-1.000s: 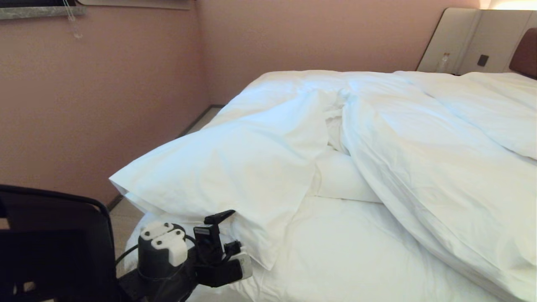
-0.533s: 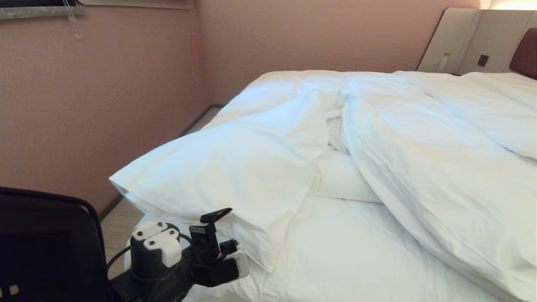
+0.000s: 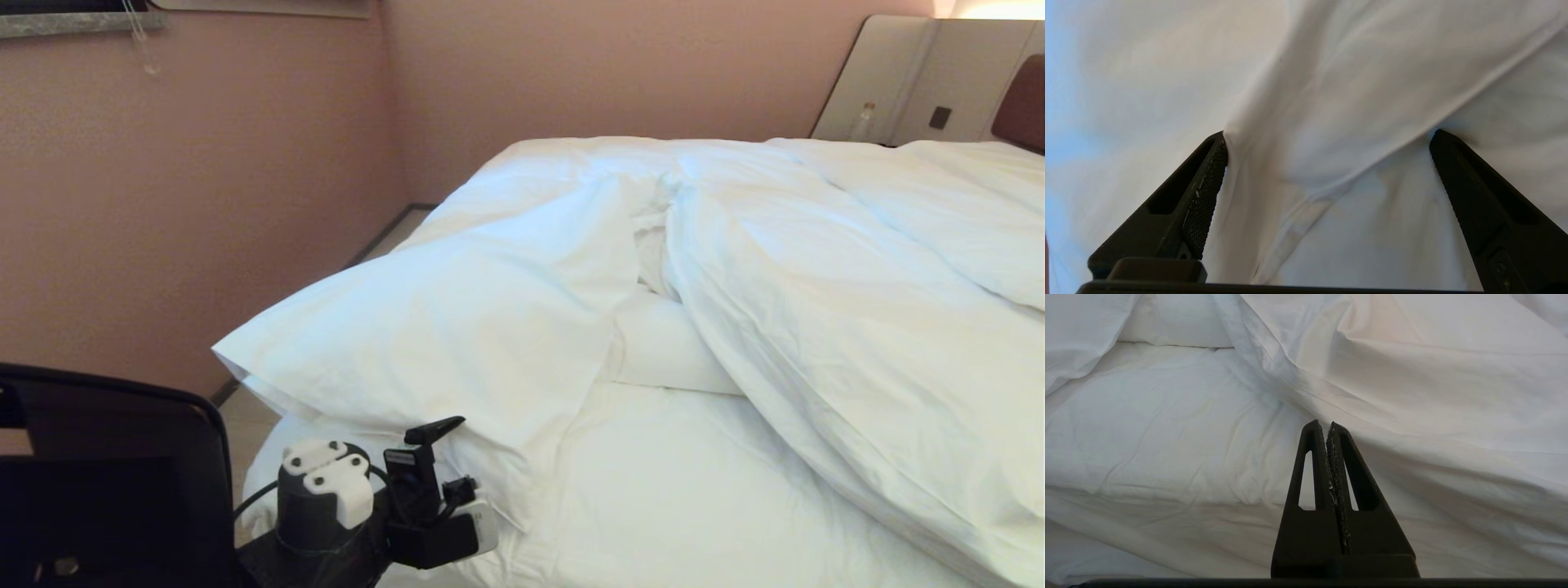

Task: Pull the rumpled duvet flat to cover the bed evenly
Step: Hold the folded corner of the quilt

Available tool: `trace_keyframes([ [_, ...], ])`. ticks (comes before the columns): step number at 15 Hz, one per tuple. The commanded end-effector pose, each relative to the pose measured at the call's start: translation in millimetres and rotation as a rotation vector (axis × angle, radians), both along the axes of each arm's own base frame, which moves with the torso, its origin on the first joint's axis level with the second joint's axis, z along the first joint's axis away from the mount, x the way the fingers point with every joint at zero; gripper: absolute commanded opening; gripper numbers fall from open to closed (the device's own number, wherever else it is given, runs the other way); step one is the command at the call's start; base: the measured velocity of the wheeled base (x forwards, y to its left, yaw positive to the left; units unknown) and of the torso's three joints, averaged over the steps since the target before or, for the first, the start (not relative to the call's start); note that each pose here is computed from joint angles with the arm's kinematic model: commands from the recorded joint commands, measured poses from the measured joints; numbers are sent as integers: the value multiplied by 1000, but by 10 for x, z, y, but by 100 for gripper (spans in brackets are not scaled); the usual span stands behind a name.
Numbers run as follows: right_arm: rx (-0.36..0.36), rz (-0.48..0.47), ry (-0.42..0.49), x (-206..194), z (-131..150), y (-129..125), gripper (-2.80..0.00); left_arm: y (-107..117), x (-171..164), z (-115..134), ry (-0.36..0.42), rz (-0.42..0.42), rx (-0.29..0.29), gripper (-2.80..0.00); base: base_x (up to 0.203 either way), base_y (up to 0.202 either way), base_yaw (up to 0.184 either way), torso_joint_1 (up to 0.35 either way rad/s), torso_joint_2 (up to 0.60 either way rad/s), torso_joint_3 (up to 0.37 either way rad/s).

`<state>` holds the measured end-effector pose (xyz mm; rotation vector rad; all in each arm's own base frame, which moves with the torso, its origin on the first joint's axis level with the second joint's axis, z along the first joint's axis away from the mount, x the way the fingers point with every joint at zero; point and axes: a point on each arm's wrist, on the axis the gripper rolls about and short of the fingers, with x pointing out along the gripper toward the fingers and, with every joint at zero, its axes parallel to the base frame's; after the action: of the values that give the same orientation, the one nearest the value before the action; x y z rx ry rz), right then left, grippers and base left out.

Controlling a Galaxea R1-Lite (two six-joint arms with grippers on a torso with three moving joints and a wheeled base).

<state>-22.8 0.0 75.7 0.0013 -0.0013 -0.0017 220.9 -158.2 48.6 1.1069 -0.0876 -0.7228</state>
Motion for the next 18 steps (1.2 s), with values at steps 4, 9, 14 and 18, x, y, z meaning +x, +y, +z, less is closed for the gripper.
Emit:
trace_keyframes([
  [4,0,0,1,0,-2,0,-280,-59,58,98,-59,1,-59,0,0,0,0,0,0,0],
  [9,0,2,0,0,0,0,-280,-100,152,54,-65,47,-60,0,0,0,0,0,0,0],
  [14,0,2,0,0,0,0,-280,-137,244,29,-70,58,-74,0,0,0,0,0,0,0],
  [18,0,0,0,0,-1,0,-280,-139,260,79,-81,63,-96,0,0,0,0,0,0,0],
])
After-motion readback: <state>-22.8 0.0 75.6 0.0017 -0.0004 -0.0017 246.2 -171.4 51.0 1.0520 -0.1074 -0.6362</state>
